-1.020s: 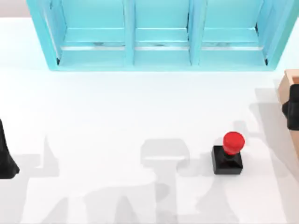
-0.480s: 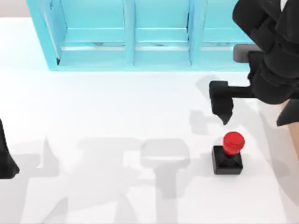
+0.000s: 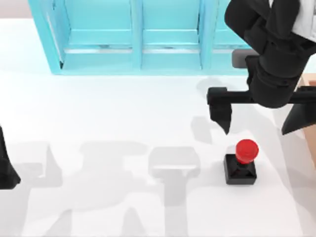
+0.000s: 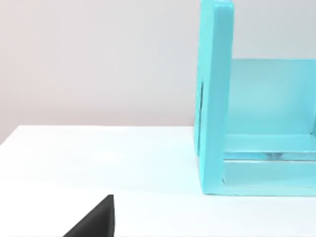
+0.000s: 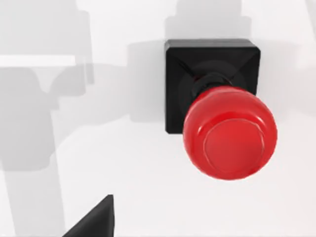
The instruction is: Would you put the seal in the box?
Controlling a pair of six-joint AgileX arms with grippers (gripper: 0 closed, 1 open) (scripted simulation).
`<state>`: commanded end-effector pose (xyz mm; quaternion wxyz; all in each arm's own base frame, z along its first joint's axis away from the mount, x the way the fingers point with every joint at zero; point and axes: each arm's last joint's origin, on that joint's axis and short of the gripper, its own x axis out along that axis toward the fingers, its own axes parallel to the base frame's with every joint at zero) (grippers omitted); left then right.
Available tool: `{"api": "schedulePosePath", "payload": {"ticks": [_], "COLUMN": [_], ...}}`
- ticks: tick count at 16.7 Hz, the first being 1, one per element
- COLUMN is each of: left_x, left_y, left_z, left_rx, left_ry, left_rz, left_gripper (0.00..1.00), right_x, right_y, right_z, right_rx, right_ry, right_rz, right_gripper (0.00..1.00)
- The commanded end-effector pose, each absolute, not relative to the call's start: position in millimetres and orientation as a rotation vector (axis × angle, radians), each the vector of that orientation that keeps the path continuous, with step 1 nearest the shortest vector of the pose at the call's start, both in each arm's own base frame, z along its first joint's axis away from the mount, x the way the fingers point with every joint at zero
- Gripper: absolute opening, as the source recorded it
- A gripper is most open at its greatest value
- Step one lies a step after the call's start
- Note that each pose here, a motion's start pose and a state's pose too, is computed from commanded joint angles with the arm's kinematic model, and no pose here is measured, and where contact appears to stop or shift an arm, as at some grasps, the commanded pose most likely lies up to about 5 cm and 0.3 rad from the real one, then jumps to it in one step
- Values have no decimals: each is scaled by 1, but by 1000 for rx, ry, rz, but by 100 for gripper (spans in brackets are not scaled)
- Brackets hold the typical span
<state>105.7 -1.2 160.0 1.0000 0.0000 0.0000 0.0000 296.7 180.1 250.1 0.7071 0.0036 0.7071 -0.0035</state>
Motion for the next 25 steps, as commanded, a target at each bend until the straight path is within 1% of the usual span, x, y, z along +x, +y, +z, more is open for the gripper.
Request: {"api": "schedulePosePath", "payload": {"ticks": [4,11,13,16,25], "left_x": [106,106,106,106,106], "left_y": [-1,-1,-1,-1,-1], "left_z": [160,160,160,160,160], "left_rx": [0,0,0,0,0], "left_ry": [0,0,0,0,0], "left_rz": [0,0,0,0,0], "left_gripper": [100,100,100,100,100], "right_x": [298,298,297,297,297], "right_y": [179,181,180,180,180], "right_z": [238,159,150,150,150], "right_rx": [7,10,8,8,8], "right_ry": [1574,1566,1571,1571,1571], "right_rz": [-10,-5,-8,-8,-8], "right_gripper": [100,100,100,100,32]}}
